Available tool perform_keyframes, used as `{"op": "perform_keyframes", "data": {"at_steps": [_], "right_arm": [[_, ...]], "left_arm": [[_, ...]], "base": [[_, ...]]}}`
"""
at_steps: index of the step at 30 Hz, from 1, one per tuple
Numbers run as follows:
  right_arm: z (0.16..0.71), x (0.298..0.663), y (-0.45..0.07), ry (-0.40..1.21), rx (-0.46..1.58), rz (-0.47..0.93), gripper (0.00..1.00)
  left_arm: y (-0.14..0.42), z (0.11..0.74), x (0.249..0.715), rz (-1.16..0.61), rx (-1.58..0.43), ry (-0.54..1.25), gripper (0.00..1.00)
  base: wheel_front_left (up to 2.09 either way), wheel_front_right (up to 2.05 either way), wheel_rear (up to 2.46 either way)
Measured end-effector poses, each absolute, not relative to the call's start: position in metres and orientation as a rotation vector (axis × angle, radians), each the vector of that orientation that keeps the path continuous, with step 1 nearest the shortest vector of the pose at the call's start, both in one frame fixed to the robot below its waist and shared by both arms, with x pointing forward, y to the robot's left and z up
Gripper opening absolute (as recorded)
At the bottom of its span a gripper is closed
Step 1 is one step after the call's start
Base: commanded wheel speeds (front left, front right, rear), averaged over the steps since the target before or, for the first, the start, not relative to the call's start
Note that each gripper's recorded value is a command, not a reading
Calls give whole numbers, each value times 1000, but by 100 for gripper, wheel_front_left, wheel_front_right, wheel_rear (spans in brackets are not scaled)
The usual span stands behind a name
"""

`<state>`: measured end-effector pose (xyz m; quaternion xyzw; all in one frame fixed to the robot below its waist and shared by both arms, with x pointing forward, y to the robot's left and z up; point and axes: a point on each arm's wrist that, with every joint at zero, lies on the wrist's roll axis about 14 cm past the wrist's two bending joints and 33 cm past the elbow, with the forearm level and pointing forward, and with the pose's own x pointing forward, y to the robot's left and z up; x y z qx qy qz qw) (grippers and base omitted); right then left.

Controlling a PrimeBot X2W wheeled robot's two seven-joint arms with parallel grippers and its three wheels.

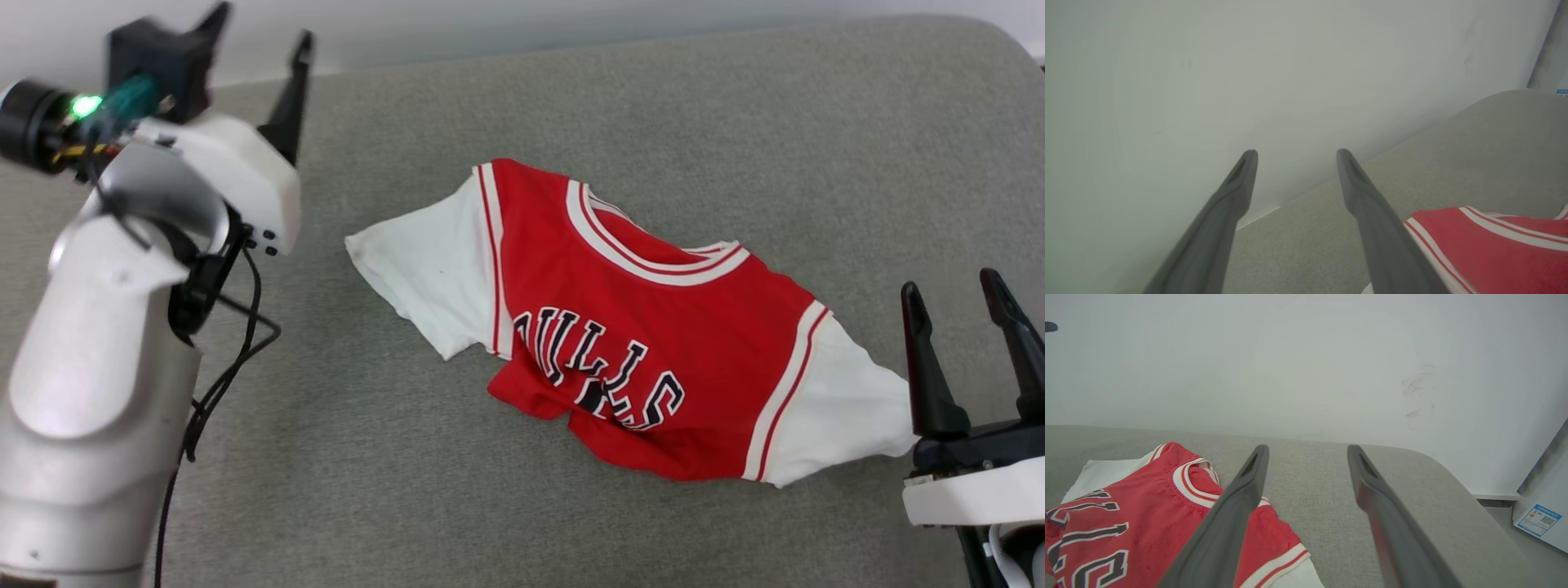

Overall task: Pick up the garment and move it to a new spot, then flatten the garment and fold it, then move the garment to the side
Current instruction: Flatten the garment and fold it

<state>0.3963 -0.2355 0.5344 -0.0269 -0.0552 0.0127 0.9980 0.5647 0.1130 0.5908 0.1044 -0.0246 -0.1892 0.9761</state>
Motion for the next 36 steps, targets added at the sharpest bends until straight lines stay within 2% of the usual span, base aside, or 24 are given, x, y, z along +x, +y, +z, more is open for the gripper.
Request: {"op": "perform_keyframes", "data": {"at_steps": [7, 15, 22, 26, 27, 28, 34, 36], "right_arm": [[517, 395, -238, -62, -70, 5, 100], [504, 401, -241, -22, -98, 0, 100], [494, 403, -247, 9, -117, -17, 100], [490, 402, -251, 21, -123, -27, 100], [490, 402, -253, 21, -125, -29, 100], [491, 403, -254, 17, -129, -29, 100], [517, 412, -266, -31, -207, -17, 100], [545, 422, -278, -34, -313, 12, 100]], "left_arm": [[91, 533, 580, -536, 278, 375, 100], [90, 449, 567, -619, 335, 833, 100], [97, 386, 544, -654, 414, 1110, 100], [99, 374, 537, -673, 462, 1172, 100], [100, 374, 536, -676, 472, 1178, 43], [100, 374, 535, -679, 476, 1180, 0], [101, 386, 529, -690, 456, 1134, 0], [106, 408, 532, -670, 432, 1059, 0]], "base": [[0, 0, 0], [0, 0, 0], [0, 0, 0], [0, 0, 0], [0, 0, 0], [0, 0, 0], [0, 0, 0], [0, 0, 0]]}}
